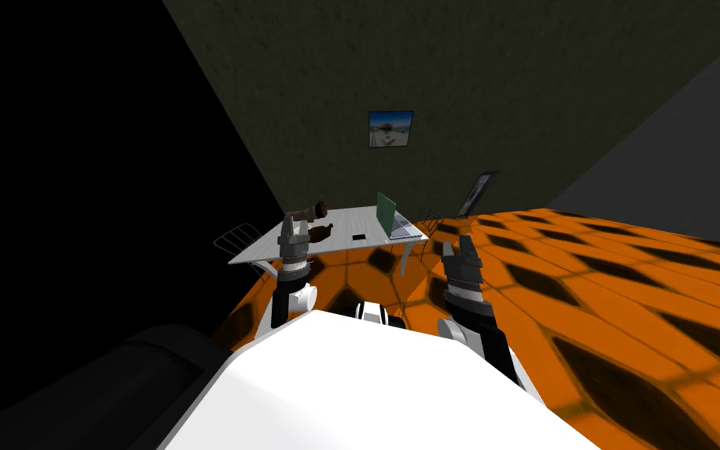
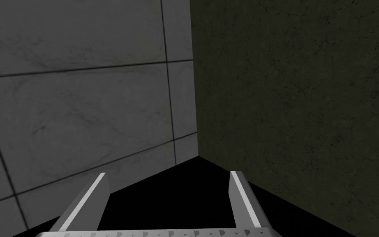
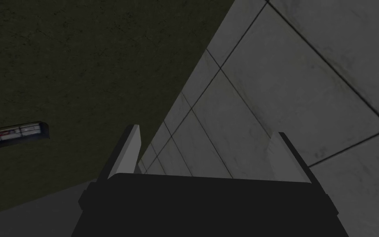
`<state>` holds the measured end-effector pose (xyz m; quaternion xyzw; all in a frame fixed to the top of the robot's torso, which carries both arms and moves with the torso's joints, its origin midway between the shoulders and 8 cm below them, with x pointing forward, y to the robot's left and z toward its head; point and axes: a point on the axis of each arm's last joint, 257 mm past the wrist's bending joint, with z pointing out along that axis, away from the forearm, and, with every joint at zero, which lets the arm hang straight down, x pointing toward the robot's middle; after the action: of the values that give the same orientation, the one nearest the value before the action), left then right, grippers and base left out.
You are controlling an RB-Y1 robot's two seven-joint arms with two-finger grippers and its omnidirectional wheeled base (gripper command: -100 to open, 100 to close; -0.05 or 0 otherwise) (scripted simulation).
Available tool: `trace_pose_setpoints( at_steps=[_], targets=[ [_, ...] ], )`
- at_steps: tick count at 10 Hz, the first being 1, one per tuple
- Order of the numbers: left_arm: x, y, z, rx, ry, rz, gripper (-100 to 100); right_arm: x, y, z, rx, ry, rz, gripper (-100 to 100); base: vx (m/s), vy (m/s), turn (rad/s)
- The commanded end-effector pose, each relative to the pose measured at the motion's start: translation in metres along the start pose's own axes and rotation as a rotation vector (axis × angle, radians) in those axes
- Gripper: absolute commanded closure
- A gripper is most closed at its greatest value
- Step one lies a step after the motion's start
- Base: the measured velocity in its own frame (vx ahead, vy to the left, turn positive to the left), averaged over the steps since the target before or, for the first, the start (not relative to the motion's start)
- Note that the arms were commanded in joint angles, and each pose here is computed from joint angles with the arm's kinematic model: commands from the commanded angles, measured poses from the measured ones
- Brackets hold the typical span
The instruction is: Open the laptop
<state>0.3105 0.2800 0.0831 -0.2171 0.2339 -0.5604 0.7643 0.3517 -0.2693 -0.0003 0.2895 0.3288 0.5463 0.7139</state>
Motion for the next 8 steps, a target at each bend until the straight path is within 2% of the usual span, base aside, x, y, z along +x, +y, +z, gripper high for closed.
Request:
trace_pose_setpoints(
  at_steps=[1,8],
  targets=[
    [0.0,0.0,0.0,0.0,0.0,0.0,0,0.003,-0.009,-0.003,0.025,0.058,-0.079,-100,0.037,0.039,0.032],
    [0.0,0.0,0.0,0.0,0.0,0.0,0,-0.004,-0.044,-0.013,0.104,0.242,-0.391,-100,0.043,0.05,0.052]
  ],
)
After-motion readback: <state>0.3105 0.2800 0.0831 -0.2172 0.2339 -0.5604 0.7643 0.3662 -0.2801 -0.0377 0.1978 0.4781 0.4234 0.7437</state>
